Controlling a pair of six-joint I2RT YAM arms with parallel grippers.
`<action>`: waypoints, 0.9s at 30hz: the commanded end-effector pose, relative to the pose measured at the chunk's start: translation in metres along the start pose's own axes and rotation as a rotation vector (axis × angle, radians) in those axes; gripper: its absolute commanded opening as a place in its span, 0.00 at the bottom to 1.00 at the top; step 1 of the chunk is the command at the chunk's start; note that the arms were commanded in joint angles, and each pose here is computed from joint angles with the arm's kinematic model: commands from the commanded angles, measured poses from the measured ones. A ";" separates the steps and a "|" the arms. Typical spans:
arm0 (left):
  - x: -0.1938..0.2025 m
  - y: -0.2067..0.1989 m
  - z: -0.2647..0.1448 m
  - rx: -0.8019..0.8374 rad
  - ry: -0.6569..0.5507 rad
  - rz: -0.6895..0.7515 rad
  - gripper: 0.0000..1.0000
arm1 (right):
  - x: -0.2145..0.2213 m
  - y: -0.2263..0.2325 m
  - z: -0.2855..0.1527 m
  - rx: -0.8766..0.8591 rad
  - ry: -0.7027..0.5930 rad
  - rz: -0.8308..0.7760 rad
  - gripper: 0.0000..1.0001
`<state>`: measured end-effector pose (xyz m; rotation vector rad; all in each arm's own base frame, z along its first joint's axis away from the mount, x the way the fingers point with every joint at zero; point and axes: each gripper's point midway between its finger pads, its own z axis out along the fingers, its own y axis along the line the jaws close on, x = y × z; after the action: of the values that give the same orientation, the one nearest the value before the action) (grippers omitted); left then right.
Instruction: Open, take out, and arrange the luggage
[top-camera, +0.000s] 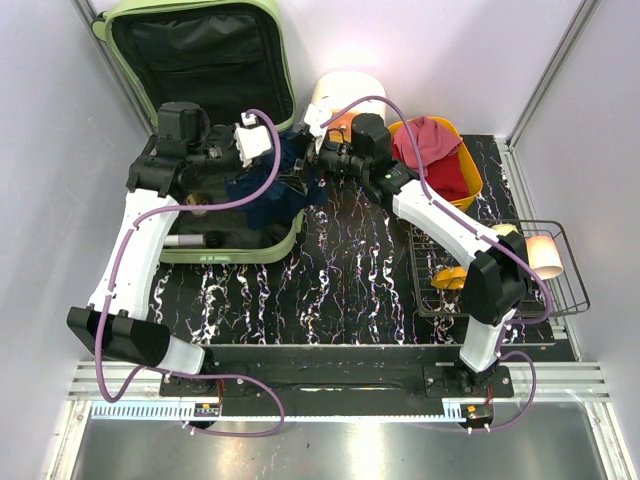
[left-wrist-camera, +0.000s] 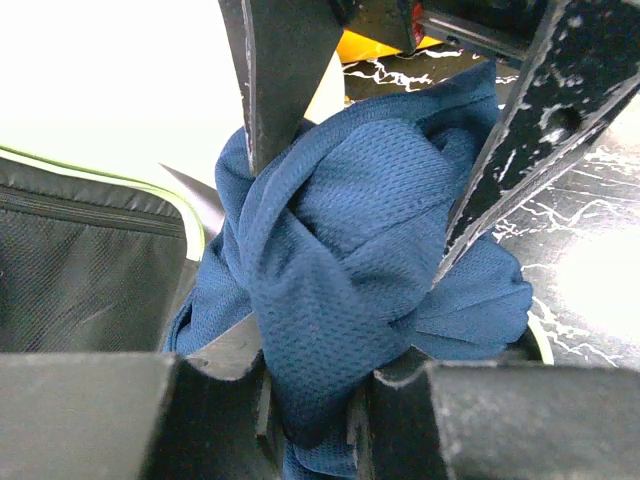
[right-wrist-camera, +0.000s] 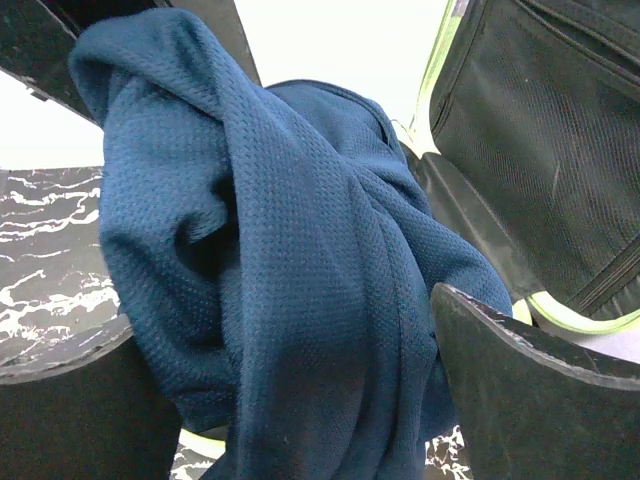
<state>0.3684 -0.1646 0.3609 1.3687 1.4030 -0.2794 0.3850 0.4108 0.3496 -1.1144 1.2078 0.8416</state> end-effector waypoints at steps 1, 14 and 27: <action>-0.061 0.009 -0.021 -0.052 -0.184 0.114 0.00 | 0.002 -0.004 0.001 0.018 0.020 -0.022 1.00; -0.070 0.008 -0.028 -0.075 -0.210 0.043 0.14 | -0.006 -0.032 -0.019 0.188 0.051 -0.020 0.00; -0.030 0.006 -0.021 -0.139 -0.092 -0.146 0.99 | -0.088 -0.142 -0.165 0.675 -0.009 -0.045 0.00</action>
<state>0.3484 -0.1635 0.3935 1.1788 1.4102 -0.3292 0.4683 0.2802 0.3493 -0.7818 1.5224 0.4855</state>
